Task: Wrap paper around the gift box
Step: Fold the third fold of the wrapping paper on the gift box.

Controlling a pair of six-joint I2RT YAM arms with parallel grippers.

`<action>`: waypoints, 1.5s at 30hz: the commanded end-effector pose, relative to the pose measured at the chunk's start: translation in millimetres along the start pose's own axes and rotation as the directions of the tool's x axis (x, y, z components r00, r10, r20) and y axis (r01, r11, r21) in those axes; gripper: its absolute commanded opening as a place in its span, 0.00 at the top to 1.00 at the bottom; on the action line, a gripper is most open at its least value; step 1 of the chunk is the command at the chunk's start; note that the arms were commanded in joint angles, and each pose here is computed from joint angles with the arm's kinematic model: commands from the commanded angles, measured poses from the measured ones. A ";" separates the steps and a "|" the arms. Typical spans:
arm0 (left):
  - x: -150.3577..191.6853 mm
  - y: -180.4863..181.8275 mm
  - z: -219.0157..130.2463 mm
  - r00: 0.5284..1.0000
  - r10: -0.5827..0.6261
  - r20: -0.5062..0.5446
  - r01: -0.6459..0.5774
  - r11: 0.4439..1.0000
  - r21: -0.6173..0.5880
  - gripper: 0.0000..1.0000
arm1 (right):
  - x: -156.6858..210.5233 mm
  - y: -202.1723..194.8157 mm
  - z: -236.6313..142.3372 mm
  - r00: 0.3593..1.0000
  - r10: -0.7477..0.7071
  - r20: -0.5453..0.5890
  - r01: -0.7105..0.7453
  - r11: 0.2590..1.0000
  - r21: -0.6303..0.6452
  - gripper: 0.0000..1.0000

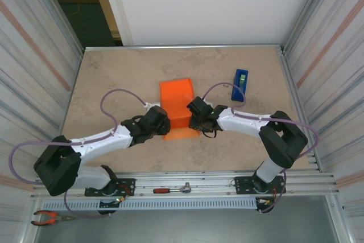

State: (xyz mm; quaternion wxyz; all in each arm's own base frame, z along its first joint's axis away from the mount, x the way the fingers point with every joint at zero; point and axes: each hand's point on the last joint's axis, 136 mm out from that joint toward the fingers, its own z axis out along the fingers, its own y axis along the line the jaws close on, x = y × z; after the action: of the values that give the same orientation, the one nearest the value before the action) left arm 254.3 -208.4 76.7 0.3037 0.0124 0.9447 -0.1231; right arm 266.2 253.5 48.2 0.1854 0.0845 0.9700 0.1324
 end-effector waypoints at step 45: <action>11.2 0.2 38.5 0.998 0.050 -0.036 -0.053 0.993 -0.102 0.64 | -12.8 -3.1 22.2 0.999 -0.028 -0.032 0.029 0.999 0.034 0.76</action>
State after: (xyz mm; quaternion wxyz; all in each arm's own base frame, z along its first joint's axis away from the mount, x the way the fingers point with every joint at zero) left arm 259.2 -214.6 33.6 0.2763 0.0219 0.9580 -0.0733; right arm 287.8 256.1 38.1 0.1747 0.0749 0.9742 0.1214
